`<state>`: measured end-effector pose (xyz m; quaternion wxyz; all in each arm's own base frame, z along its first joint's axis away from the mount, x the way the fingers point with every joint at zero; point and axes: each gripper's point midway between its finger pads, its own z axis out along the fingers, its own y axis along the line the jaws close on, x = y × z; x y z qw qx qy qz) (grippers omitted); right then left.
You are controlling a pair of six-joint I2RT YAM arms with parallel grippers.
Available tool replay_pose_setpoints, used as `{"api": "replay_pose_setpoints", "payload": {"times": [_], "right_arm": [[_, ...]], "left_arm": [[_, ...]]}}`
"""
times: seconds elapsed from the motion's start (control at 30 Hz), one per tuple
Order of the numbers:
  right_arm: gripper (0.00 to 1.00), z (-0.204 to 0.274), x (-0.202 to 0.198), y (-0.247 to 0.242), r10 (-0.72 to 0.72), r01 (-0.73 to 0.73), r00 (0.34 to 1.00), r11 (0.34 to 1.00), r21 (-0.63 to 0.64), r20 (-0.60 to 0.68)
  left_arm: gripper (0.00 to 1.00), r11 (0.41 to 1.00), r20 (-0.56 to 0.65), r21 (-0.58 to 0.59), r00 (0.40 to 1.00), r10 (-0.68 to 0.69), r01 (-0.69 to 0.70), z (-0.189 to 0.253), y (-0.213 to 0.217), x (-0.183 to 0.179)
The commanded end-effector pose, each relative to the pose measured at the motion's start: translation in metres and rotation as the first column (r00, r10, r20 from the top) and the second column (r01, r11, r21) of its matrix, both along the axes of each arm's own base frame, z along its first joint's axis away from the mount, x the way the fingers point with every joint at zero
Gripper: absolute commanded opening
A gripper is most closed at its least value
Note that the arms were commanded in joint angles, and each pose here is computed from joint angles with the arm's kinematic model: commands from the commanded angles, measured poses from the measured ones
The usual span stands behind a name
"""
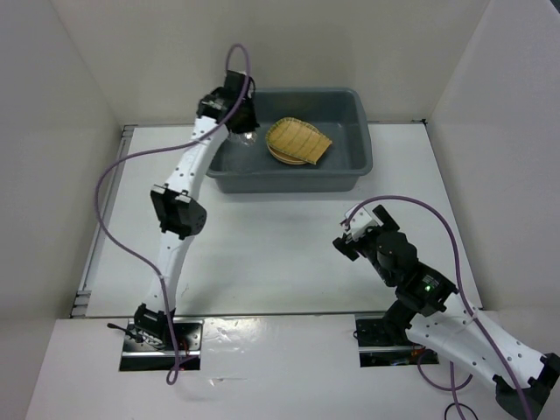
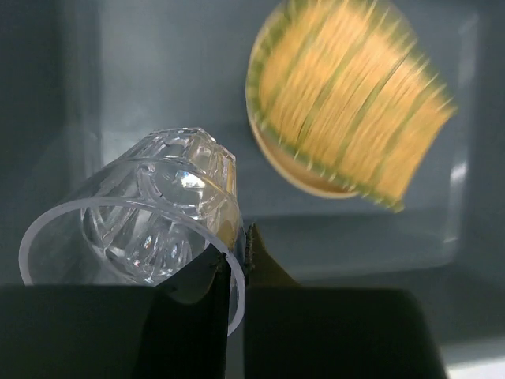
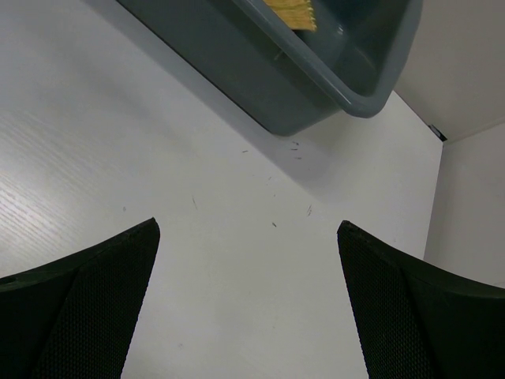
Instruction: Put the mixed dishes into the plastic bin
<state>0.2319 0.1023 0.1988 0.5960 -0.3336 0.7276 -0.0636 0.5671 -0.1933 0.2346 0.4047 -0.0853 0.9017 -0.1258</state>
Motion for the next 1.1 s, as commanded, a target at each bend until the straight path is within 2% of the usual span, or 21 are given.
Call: {"api": "replay_pose_setpoints", "payload": {"times": [0.0,0.03,0.23,0.43,0.77,0.93,1.07], "right_arm": [[0.98,0.003,0.001,0.002,-0.004,0.004,1.0,1.0,0.023,0.024],[0.98,0.003,0.001,0.002,-0.004,0.004,1.0,1.0,0.023,0.024],[0.98,0.001,0.002,0.002,-0.004,0.004,1.0,1.0,0.017,0.017],[0.98,-0.001,0.002,0.003,-0.004,0.004,1.0,1.0,0.01,0.011],[0.98,-0.009,0.003,0.004,-0.007,0.007,1.0,1.0,-0.009,-0.019],[0.98,-0.011,0.004,0.004,-0.007,0.007,1.0,1.0,-0.015,-0.026],[0.98,-0.013,0.004,0.005,-0.007,0.006,0.999,1.0,-0.021,-0.032]], "left_arm": [[0.0,0.993,0.056,0.112,0.998,0.033,-0.04,0.005,0.003,0.004],[0.0,0.99,0.035,0.137,0.999,0.039,-0.044,-0.016,-0.001,0.009],[0.0,0.982,0.005,0.176,0.997,0.071,-0.07,-0.059,-0.005,0.022],[0.0,0.98,0.059,0.174,0.994,0.09,-0.099,-0.058,0.001,0.038],[0.01,0.978,-0.012,0.178,0.993,0.117,-0.113,-0.107,0.019,0.05],[0.12,0.977,-0.012,0.162,0.99,0.141,-0.137,-0.112,0.039,0.059],[0.2,0.978,-0.003,0.158,0.99,0.141,-0.139,-0.108,0.039,0.06]]}}
